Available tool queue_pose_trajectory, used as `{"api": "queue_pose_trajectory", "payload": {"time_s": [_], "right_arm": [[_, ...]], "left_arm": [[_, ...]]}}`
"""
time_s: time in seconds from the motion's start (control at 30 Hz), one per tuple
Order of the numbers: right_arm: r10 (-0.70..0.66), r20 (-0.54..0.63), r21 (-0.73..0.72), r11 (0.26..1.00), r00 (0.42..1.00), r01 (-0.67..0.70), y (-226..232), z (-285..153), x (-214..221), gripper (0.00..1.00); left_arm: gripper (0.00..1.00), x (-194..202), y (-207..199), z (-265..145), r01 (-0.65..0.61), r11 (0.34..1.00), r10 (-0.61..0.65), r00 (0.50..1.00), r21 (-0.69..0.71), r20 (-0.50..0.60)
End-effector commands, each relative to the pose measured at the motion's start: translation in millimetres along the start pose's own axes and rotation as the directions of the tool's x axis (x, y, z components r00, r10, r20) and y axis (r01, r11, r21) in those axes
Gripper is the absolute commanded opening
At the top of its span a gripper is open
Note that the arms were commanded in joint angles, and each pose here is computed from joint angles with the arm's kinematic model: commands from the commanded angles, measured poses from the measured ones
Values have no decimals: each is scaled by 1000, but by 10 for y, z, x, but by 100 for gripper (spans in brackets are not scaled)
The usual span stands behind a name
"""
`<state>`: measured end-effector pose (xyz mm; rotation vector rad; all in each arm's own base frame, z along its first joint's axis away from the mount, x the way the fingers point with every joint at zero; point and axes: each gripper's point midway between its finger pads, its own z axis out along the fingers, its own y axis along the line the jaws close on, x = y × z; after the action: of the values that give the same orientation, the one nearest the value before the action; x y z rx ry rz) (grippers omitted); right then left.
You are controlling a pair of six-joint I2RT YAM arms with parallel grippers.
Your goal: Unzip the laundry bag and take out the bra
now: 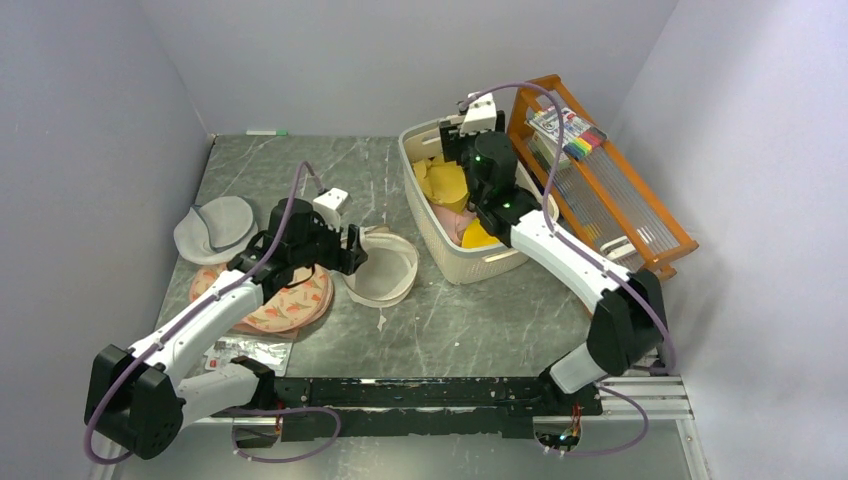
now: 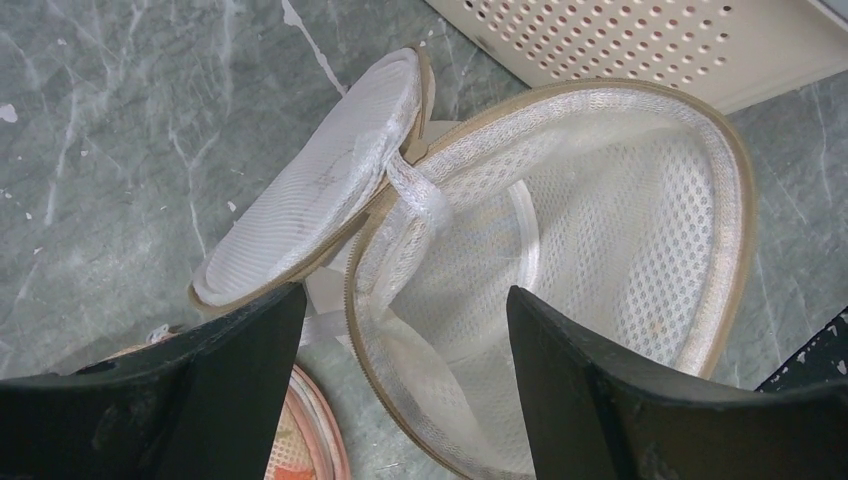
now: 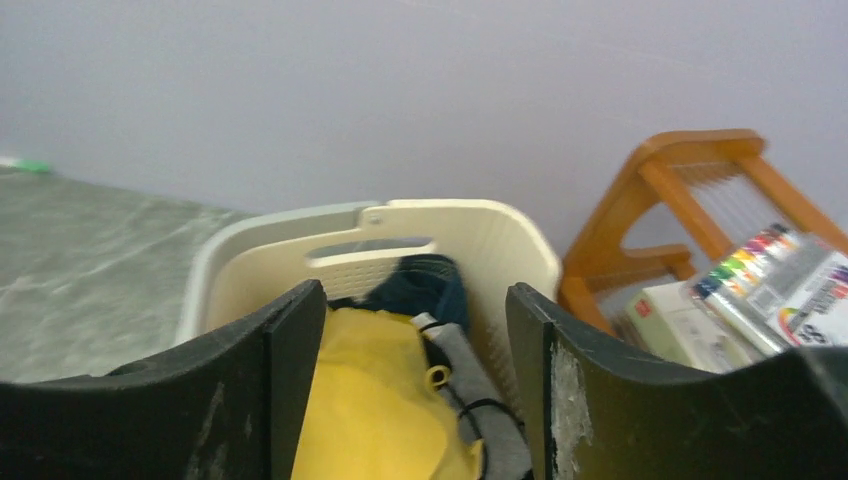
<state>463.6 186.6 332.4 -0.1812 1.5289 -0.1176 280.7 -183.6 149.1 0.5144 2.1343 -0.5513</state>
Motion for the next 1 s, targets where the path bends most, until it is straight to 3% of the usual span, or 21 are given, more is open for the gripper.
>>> {"api": "queue_pose_trajectory", "payload": {"time_s": [0.0,0.13,0.27,0.37,0.47,0.53,0.63,0.73,0.87,0.97], "right_arm": [[133,-12,-278,952,991,-131,362,-324,-120,71],[250,-36,-514,825,968,-233,732,-668,-212,85],[267,-96,-623,736,959,-267,947,-857,-150,89],[210,-116,-646,726,971,-235,987,-921,10,91],[131,-124,-609,773,984,-180,884,-920,212,91],[102,-114,-571,808,988,-149,778,-913,280,92],[77,-90,-524,844,993,-113,649,-918,353,92],[54,-83,-497,863,995,-89,582,-918,428,92],[39,-69,-477,876,997,-67,530,-913,445,92],[35,-56,-459,887,998,-57,479,-912,425,92]], "left_arm": [[85,-246,-40,-107,-13,1000,13,998,2,66],[85,-301,-5,-118,5,1000,-4,997,-6,75],[87,-384,86,-160,49,999,-47,993,-20,113],[90,-440,160,-208,117,992,-109,984,-52,143],[93,-427,290,-250,211,970,-192,969,-118,157],[98,-363,490,-291,346,912,-310,933,-220,180],[96,-159,888,-403,549,739,-500,835,-391,227],[96,-27,947,-339,683,650,-665,723,-334,186],[96,195,923,-183,851,459,-864,494,-255,95],[96,246,815,27,935,313,-946,323,-166,35]]}}
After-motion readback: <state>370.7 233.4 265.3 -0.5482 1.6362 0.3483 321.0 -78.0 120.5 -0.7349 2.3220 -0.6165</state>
